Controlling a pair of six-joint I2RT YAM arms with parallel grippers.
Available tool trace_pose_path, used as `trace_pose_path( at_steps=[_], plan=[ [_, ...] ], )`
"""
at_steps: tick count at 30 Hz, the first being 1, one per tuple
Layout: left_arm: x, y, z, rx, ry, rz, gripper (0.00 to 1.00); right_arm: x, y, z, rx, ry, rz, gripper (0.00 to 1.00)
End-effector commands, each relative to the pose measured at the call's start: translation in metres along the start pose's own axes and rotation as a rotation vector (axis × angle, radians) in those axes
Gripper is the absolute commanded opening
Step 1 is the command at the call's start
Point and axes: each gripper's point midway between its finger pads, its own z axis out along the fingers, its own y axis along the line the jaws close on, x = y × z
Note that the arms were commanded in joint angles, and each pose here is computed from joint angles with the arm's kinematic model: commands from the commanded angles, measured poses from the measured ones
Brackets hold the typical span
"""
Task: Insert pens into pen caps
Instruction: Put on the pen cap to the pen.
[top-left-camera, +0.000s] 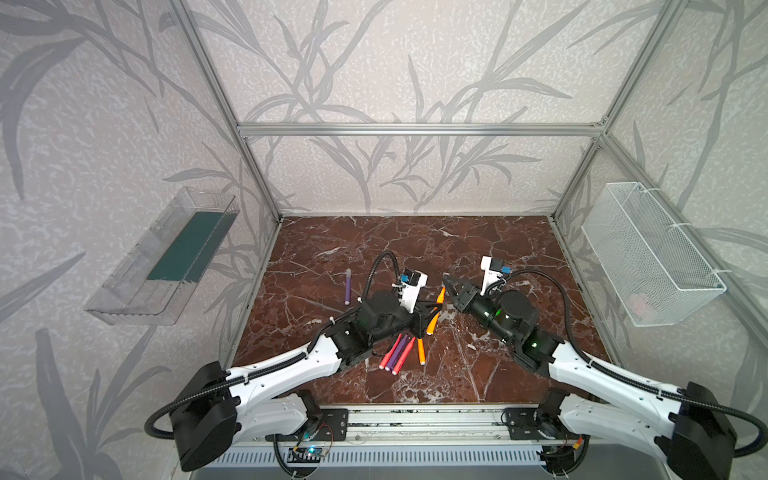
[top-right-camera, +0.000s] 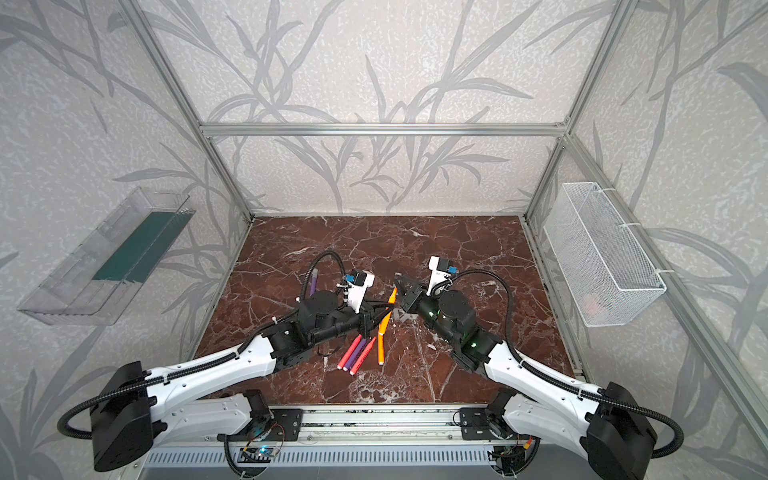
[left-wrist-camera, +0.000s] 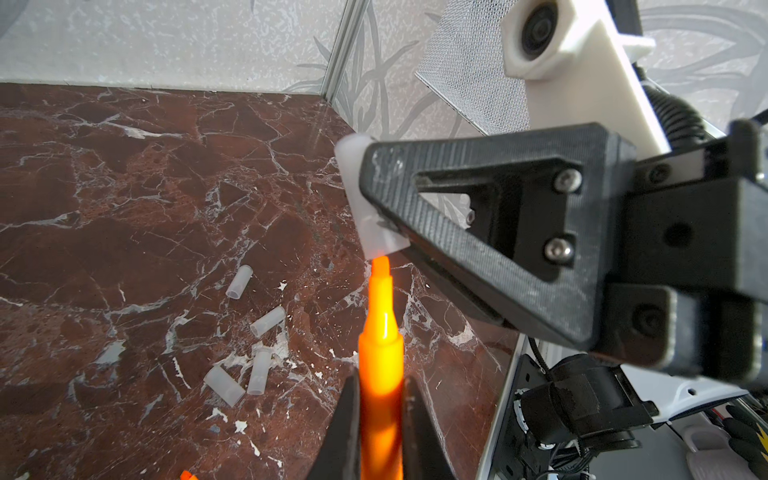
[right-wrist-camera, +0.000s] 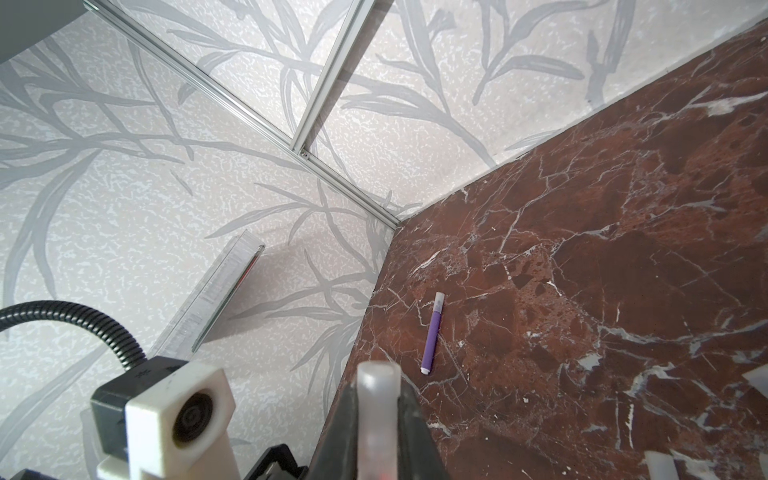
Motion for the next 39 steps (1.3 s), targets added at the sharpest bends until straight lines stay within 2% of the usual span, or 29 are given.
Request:
trace_pose_path(
  at_steps=[1, 13, 29, 39],
  plan=[
    [-0.024, -0.007, -0.001, 0.009, -0.07, -0.006, 0.0, -0.006, 0.009, 0.002, -0.027, -0.033, 0.004, 0.0],
    [-0.046, -0.004, -0.005, 0.004, -0.128, -0.042, 0.0, -0.001, 0.001, 0.004, -0.009, -0.034, 0.005, 0.0],
    [-0.073, -0.008, -0.009, 0.092, -0.182, -0.13, 0.0, 0.017, 0.018, 0.005, -0.112, -0.005, -0.075, 0.0],
    [-0.079, 0.0, -0.015, 0.121, -0.185, -0.169, 0.0, 0.026, 0.025, -0.011, -0.179, 0.019, -0.218, 0.0]
  ],
)
